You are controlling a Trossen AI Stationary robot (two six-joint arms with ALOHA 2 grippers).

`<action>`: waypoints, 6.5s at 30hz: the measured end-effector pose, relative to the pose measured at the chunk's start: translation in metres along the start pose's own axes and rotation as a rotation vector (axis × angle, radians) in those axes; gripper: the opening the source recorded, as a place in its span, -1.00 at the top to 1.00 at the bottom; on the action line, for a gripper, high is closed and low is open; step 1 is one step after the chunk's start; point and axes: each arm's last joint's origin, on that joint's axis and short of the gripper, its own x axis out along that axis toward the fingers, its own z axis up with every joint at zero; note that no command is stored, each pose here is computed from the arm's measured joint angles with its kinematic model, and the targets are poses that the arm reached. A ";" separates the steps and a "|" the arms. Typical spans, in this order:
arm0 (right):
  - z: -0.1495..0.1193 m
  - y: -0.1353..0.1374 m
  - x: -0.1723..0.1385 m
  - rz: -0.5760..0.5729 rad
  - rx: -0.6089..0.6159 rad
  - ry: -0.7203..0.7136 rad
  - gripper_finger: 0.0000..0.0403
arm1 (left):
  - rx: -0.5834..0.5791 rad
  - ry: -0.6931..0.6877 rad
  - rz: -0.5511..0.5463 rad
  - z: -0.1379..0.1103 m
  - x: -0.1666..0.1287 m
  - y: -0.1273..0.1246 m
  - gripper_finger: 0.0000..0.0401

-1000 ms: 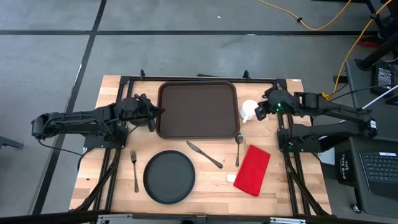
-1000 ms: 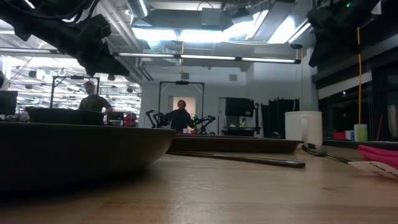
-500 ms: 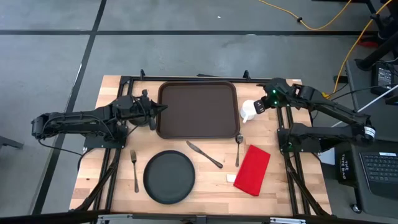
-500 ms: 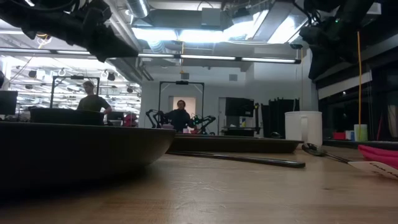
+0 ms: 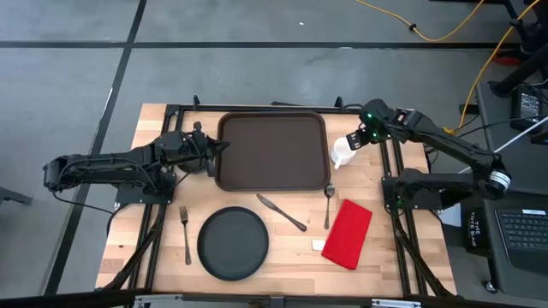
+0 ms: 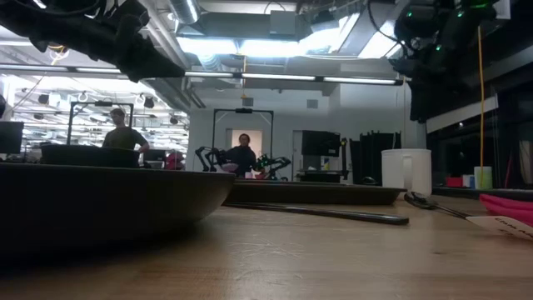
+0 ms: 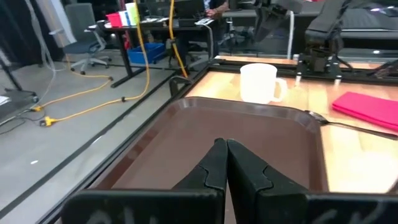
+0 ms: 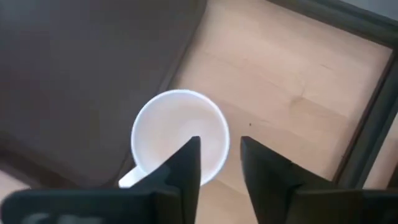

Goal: Set up tray
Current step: Put the white mug on the brown serving tray

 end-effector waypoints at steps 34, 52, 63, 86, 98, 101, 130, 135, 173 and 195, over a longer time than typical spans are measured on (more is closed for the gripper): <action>0.019 -0.003 0.067 -0.051 -0.169 0.235 0.26 | 0.000 0.001 0.007 0.000 0.000 0.000 0.99; 0.022 -0.001 0.085 -0.055 -0.197 0.259 0.26 | 0.000 0.001 0.007 0.000 0.000 0.000 0.99; 0.022 -0.001 0.084 -0.067 -0.116 0.264 0.84 | 0.000 0.001 0.007 0.000 0.000 0.000 0.99; 0.035 0.000 0.049 -0.150 -0.046 0.289 0.95 | 0.000 0.001 0.007 0.000 0.000 0.000 0.99; 0.077 0.010 -0.005 -0.157 -0.049 0.111 0.95 | -0.002 -0.014 0.007 0.001 0.000 0.000 0.99; 0.086 0.013 -0.016 -0.139 -0.044 0.061 0.95 | -0.002 -0.014 0.007 0.001 0.000 0.000 0.99; 0.088 0.094 -0.011 0.093 -0.094 -0.121 0.95 | 0.138 -0.112 -0.060 0.000 0.041 -0.023 0.46; 0.094 0.100 -0.004 0.119 -0.066 -0.161 0.95 | 0.127 -0.159 0.016 -0.004 0.057 -0.036 0.30; 0.107 0.134 0.028 0.267 -0.109 -0.238 0.95 | 0.360 -0.029 0.224 0.018 0.156 -0.072 0.18; 0.110 0.136 0.026 0.302 -0.107 -0.260 0.95 | 0.342 -0.057 0.224 0.021 0.160 -0.059 0.40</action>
